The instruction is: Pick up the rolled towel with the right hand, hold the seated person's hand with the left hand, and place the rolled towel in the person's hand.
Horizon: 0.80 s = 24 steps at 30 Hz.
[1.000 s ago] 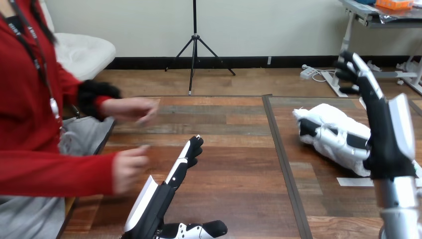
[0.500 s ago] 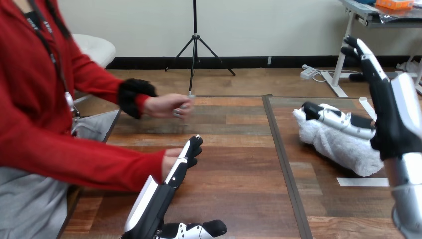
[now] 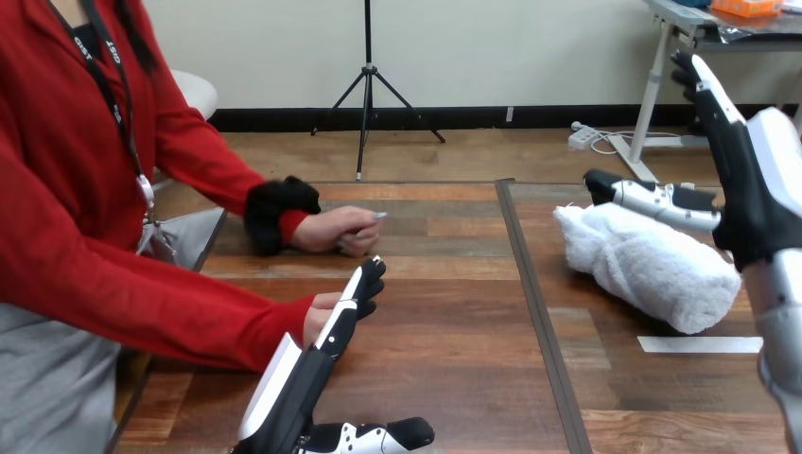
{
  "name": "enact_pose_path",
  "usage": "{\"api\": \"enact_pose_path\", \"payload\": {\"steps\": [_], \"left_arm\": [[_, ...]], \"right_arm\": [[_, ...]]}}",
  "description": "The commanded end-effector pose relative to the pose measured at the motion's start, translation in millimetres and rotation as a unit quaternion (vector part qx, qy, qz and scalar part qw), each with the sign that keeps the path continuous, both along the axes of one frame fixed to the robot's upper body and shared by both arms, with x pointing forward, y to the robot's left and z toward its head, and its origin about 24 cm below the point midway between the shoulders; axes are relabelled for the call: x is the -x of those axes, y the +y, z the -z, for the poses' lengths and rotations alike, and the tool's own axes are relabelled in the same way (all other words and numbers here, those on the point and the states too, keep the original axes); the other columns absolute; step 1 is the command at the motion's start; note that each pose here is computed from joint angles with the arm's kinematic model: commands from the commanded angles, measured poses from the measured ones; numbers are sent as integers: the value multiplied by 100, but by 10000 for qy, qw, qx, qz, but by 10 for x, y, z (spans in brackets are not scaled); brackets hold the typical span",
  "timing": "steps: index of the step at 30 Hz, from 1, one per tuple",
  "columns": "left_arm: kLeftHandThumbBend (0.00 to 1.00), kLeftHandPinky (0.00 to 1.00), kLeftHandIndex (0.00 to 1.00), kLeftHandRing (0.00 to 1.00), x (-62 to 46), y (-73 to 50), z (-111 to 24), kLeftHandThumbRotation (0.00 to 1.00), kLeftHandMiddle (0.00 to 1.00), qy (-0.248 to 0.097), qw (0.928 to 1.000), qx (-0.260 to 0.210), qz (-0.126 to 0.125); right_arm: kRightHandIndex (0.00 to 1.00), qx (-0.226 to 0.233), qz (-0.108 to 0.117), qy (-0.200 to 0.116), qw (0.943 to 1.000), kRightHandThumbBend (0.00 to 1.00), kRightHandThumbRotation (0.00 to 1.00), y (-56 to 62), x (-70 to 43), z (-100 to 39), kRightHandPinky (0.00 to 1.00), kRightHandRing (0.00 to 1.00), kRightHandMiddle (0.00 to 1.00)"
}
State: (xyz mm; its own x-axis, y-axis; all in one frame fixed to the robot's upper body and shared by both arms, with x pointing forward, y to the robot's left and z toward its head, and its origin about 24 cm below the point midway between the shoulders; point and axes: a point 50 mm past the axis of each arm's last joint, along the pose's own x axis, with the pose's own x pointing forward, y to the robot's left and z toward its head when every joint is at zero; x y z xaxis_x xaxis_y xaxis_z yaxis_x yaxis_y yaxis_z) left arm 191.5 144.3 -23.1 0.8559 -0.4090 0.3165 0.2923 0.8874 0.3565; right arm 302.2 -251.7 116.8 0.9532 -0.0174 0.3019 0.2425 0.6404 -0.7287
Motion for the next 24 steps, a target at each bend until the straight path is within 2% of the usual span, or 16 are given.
{"api": "enact_pose_path", "payload": {"steps": [1,6,15,24], "left_arm": [[100,91,100,95,-151,-47,-121,68,98,-327,9994,77,-10],[100,91,100,95,-146,-54,-117,69,98,-305,9995,92,1],[100,90,100,95,-135,-66,-116,68,98,-326,9993,160,-15],[100,91,100,95,-122,-65,-116,67,98,-345,9993,152,-17]], "right_arm": [[95,357,-41,-198,9992,100,59,30,-268,-357,84,95,94],[95,410,42,96,9991,100,59,1,-378,-372,84,96,95],[95,676,260,595,9956,100,57,-44,-586,-375,83,96,95],[96,938,481,1153,9877,100,58,-81,-766,-332,83,96,97]]}}
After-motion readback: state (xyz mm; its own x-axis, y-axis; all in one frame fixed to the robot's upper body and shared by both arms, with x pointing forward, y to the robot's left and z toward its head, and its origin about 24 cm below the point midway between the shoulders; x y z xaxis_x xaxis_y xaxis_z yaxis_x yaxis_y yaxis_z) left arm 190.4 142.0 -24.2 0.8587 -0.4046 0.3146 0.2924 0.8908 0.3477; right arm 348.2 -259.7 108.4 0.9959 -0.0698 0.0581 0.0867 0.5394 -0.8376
